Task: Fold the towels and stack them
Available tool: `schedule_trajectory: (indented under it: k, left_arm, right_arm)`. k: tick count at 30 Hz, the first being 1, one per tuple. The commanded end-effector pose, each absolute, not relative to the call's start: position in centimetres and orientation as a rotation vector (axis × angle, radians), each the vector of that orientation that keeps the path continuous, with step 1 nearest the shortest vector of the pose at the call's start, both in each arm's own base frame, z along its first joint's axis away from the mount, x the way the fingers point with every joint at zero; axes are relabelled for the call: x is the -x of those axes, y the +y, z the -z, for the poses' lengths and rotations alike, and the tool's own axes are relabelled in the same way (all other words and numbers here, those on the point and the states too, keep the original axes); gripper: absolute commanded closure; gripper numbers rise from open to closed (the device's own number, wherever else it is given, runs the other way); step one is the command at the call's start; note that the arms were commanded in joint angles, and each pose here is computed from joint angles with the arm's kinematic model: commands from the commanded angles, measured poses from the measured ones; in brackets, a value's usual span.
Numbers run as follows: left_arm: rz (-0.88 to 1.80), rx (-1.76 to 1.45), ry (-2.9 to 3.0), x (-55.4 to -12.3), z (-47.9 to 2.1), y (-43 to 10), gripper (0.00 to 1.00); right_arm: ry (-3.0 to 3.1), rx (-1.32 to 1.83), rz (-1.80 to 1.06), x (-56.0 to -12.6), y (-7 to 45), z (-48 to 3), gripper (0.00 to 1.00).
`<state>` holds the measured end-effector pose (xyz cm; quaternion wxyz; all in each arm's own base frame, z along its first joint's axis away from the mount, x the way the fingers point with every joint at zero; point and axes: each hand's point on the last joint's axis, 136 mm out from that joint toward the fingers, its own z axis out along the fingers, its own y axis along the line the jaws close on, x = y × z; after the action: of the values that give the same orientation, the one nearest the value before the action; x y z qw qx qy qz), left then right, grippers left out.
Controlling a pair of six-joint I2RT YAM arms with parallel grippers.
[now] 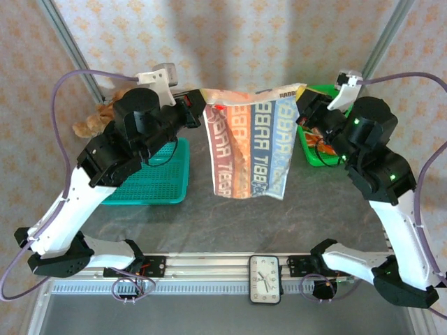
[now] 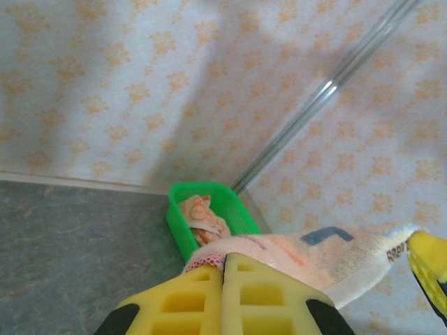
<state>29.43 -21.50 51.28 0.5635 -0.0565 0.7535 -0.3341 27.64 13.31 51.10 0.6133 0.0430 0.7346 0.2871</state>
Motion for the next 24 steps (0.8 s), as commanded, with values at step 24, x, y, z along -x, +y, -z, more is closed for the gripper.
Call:
schedule_trajectory:
  k: [24]
  left_arm:
    - [0.482, 0.436, 2.332, -55.8, -23.3, -19.0, 1.00]
  right_arm:
    - [2.363, -0.362, -0.449, -55.8, 14.5, -22.4, 1.00]
